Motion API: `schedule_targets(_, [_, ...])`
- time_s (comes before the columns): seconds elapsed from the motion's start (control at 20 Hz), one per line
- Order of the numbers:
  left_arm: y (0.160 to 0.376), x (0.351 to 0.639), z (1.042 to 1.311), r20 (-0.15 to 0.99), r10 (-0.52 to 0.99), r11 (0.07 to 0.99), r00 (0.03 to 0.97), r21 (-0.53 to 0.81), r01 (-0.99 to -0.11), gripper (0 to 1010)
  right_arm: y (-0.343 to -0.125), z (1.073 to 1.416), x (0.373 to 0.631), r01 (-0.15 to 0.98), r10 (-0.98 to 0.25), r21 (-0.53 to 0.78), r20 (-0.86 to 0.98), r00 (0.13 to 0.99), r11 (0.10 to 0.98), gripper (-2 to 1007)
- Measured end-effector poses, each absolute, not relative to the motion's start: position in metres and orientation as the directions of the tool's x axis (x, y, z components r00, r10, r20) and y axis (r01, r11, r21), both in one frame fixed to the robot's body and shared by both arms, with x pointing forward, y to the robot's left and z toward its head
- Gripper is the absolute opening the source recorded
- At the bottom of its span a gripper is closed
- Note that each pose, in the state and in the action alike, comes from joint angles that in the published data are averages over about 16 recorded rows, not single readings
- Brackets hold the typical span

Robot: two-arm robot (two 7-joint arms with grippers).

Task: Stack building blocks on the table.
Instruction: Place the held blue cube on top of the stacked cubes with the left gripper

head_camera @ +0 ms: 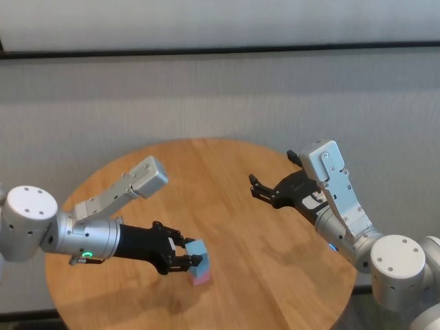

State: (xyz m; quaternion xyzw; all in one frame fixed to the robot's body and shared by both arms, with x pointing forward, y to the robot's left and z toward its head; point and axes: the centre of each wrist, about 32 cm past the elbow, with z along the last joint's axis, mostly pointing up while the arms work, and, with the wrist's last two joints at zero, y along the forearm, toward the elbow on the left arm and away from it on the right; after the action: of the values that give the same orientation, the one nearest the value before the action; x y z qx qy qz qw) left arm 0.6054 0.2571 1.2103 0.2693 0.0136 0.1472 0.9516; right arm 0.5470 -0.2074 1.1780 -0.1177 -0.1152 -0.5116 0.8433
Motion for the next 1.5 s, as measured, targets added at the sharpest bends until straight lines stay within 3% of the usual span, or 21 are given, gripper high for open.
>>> schedule_targets(1.5, [0.259,0.6067,1.2088,0.052,0.292,0.811,0.955,0.517,-0.276,421,-0.2074,1.178,0.547,0.89,-0.836,-0.081,0.315,0.45,0.449,1004])
